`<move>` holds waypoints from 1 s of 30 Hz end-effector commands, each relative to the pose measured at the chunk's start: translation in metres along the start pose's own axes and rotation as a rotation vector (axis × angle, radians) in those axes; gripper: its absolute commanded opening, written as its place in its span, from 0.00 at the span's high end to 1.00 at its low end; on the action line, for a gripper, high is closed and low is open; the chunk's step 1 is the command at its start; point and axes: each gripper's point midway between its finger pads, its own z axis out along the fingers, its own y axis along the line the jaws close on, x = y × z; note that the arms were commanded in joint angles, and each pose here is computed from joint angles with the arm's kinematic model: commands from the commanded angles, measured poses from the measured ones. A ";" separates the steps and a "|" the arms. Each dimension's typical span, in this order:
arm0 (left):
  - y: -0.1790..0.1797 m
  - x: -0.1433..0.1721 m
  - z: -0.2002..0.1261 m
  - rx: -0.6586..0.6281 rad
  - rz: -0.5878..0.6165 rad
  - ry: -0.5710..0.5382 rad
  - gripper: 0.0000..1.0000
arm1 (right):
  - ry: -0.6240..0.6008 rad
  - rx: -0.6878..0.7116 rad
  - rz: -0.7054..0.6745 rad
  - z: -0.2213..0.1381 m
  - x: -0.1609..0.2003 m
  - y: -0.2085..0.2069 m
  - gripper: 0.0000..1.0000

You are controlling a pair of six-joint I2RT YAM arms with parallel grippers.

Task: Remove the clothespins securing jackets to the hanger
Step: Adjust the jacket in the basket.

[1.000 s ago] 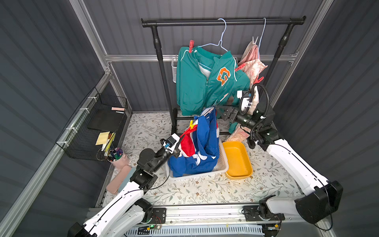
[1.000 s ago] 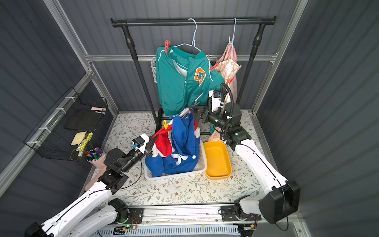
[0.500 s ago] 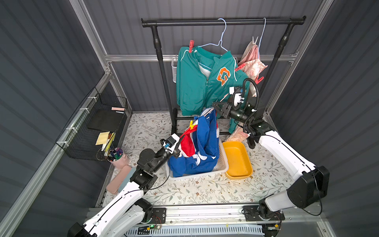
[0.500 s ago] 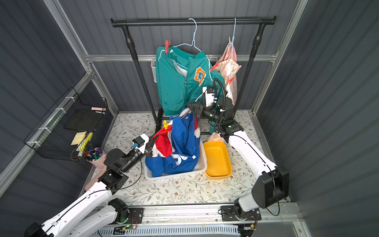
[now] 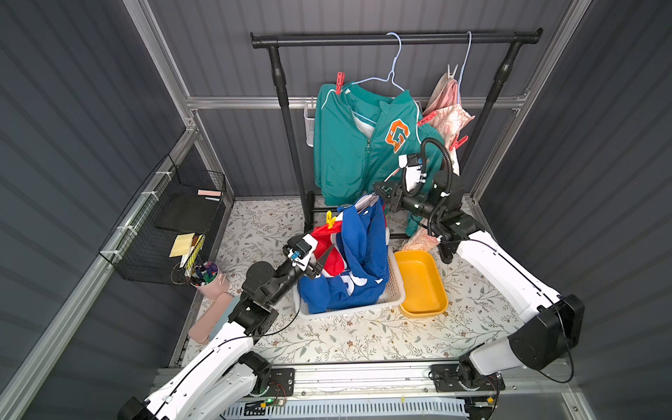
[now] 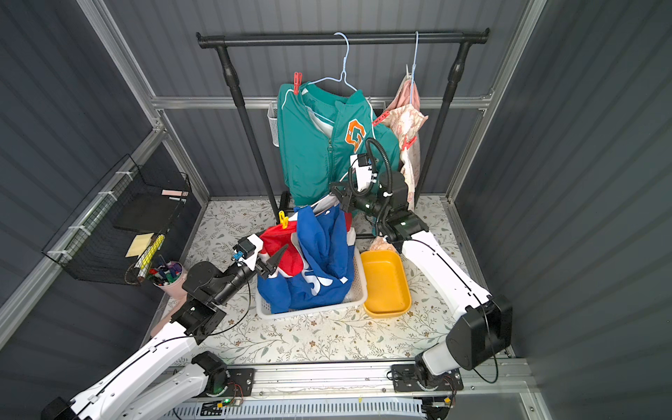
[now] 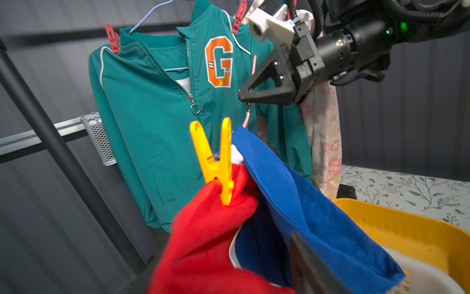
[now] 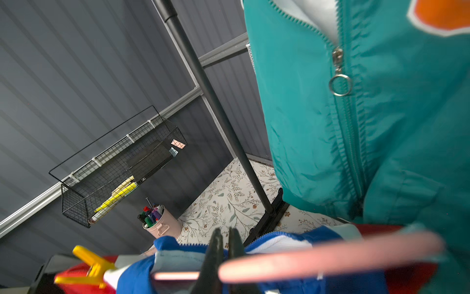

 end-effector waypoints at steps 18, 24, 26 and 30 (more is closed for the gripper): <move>0.045 -0.073 -0.003 -0.110 -0.010 0.098 0.01 | -0.018 0.159 -0.220 -0.022 -0.022 0.023 1.00; 0.051 -0.110 0.008 -0.098 -0.002 0.014 0.01 | -0.017 0.241 -0.287 -0.033 -0.032 0.016 1.00; 0.055 -0.117 0.020 -0.096 0.046 0.022 0.01 | -0.027 0.244 -0.311 -0.036 -0.041 0.020 1.00; 0.054 -0.122 0.040 -0.062 0.055 0.017 0.01 | -0.027 0.252 -0.353 -0.038 -0.051 0.030 1.00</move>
